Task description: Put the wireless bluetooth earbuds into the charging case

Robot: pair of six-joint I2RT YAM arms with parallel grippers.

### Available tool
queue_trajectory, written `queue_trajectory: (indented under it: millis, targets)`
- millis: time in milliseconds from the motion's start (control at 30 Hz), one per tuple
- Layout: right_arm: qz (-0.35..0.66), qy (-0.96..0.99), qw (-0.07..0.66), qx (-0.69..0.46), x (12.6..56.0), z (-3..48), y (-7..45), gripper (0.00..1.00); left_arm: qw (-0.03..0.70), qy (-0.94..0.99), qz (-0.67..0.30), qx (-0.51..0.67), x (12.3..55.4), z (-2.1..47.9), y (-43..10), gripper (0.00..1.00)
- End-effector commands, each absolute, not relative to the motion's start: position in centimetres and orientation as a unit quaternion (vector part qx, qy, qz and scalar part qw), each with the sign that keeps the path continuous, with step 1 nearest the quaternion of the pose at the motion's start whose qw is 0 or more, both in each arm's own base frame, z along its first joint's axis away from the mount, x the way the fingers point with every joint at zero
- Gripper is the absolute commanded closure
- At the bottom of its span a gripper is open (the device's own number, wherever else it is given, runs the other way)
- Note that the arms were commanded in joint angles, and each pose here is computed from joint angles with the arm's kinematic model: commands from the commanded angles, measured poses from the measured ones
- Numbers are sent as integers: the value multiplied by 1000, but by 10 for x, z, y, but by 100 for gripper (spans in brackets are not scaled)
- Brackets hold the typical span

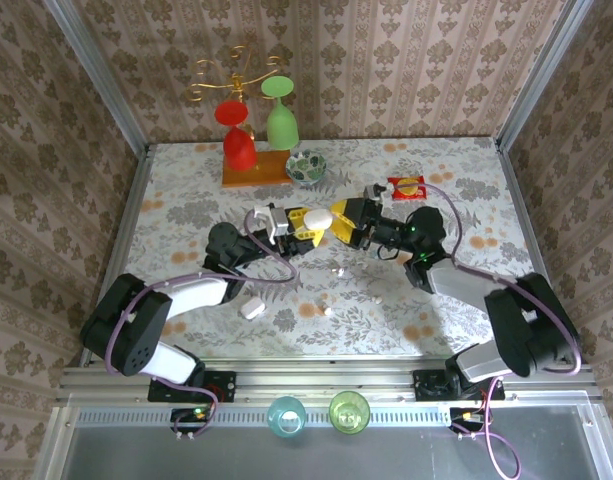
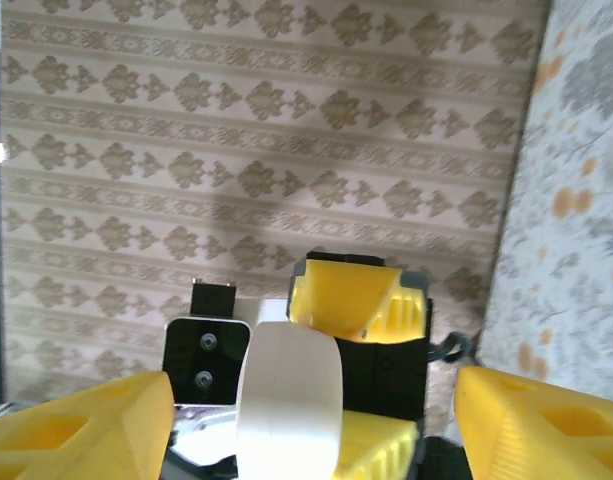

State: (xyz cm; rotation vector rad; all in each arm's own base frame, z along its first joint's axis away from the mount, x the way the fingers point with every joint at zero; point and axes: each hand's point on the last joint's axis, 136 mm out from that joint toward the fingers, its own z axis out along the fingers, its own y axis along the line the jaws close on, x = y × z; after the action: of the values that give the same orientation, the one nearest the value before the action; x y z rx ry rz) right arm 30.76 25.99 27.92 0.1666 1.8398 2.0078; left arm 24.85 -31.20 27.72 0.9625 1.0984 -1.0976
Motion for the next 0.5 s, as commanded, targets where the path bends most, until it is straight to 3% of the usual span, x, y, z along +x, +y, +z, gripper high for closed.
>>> queue_trajectory:
  millis: [0, 200, 467]
  targets:
    - [623, 723, 299, -7, 304, 271, 249, 20, 597, 471, -502, 412, 240, 286, -304, 73]
    - [480, 742, 432, -178, 277, 287, 234, 16, 582, 483, -507, 414, 229, 278, -291, 73]
    - [358, 688, 486, -402, 240, 308, 262, 14, 573, 477, -503, 438, 212, 279, -287, 73]
